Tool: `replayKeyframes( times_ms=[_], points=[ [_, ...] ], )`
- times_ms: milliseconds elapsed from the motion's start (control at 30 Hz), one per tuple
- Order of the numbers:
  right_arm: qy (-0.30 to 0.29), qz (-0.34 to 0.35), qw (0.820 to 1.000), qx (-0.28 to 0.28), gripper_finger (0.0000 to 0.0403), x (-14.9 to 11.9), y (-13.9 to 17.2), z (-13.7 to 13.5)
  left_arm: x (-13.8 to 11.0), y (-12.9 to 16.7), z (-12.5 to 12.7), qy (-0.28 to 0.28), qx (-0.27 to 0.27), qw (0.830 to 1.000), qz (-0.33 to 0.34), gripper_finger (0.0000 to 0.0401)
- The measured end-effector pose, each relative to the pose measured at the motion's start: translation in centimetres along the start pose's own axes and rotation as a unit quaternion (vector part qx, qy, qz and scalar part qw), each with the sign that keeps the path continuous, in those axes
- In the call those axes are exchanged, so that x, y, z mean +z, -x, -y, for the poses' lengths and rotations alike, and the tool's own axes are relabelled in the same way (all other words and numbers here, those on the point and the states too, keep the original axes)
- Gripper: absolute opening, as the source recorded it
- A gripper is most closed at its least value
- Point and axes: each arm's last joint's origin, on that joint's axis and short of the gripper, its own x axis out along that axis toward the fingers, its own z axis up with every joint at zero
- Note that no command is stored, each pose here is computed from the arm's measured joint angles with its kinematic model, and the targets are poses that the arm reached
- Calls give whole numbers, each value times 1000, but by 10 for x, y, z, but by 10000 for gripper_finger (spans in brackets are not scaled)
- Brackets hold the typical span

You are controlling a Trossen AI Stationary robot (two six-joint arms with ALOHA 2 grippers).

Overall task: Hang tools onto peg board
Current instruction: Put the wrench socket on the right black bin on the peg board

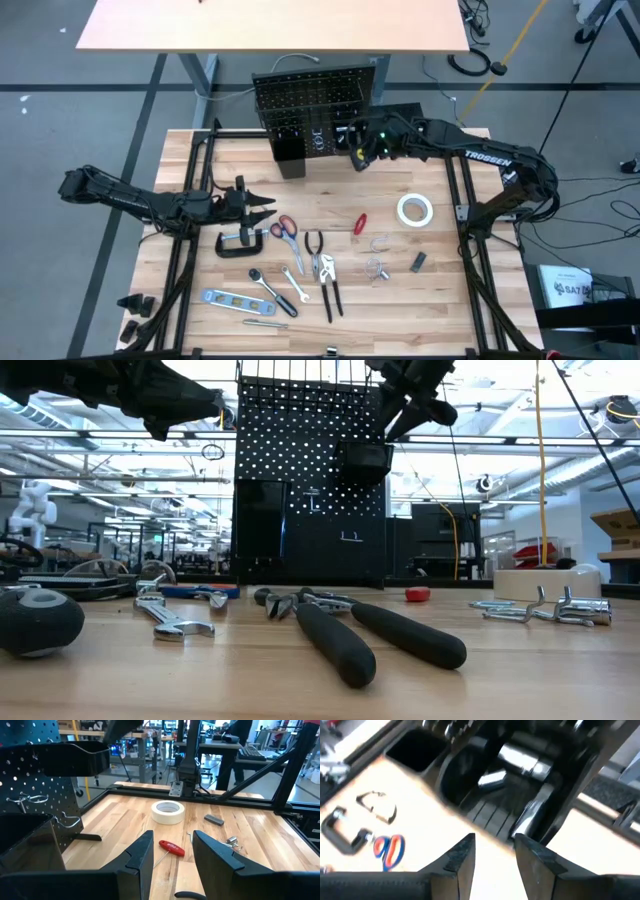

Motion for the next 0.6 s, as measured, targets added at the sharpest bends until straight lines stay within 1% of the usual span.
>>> replayKeyframes(
  times_ms=[200,400,533,600],
  points=[
    [23,-45,999,15,130,-25,10,-23,0,0,0,0,0,1000,1,132],
    [54,-98,993,28,130,-58,26,-48,0,0,0,0,0,1000,1,132],
    [75,-124,988,45,130,-87,35,-66,0,0,0,6,-2,1000,0,132],
    [88,-136,985,54,130,-104,39,-75,1,0,1,14,-19,1000,-5,132]
  ],
)
